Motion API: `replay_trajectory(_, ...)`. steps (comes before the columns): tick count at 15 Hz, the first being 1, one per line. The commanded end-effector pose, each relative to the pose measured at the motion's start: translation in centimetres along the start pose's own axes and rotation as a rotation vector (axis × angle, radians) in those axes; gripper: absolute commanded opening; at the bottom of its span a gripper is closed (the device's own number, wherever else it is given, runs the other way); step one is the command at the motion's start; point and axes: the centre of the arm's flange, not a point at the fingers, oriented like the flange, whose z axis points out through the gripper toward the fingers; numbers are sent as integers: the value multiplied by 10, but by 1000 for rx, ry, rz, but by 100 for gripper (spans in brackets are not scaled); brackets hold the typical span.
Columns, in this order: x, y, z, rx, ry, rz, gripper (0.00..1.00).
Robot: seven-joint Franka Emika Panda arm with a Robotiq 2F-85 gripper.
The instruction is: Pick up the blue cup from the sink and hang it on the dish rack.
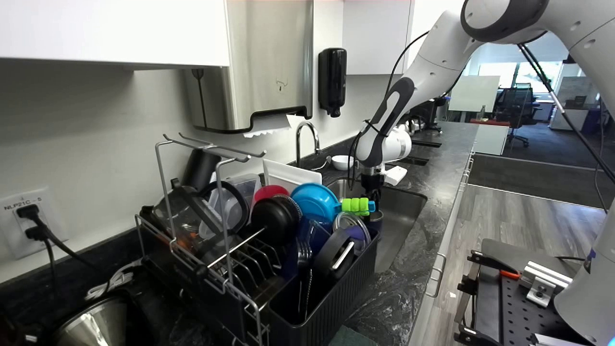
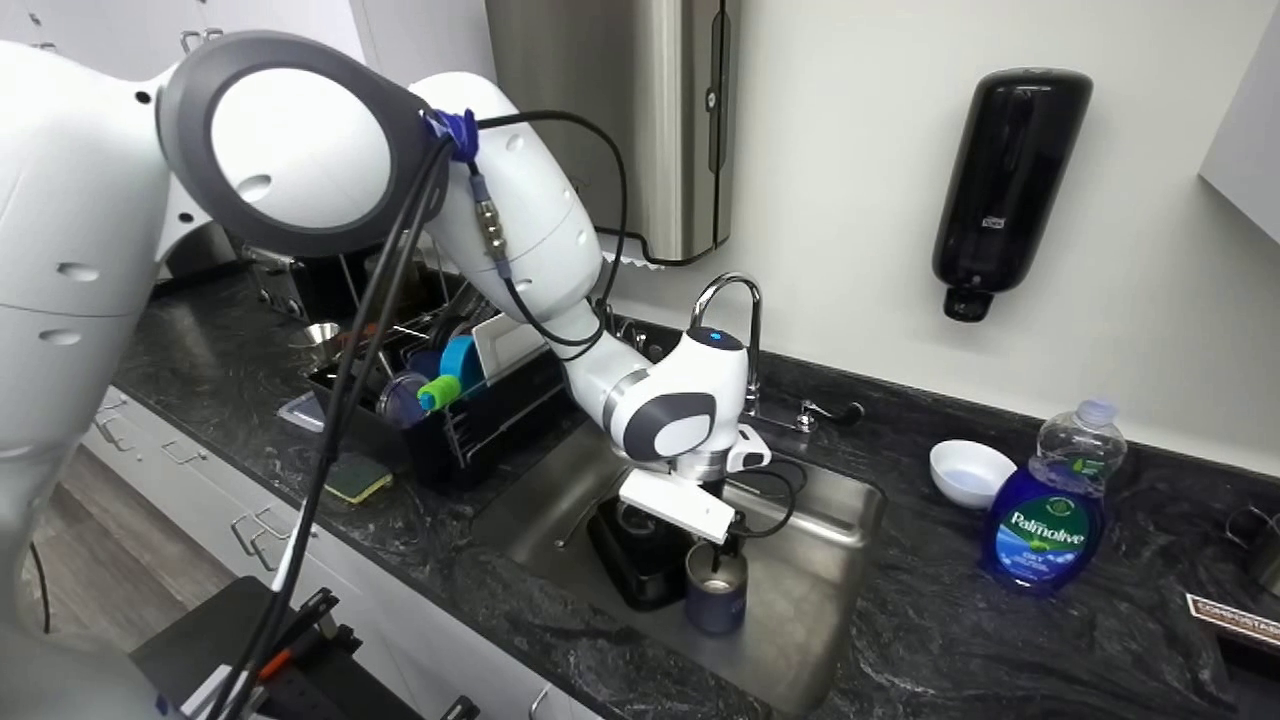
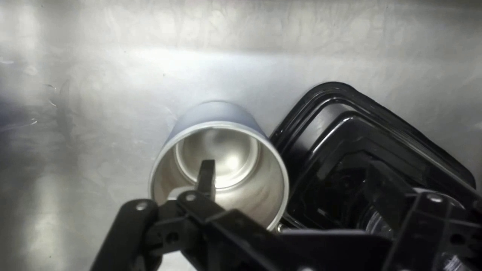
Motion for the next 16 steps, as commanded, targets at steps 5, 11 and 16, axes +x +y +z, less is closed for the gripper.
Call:
replay_trajectory(5, 19, 6, 16, -9, 18, -76, 100)
replay_trajectory(11, 24, 8, 27, -21, 9, -113, 100)
replay_trajectory(16, 16, 9, 33, -34, -14, -233, 100)
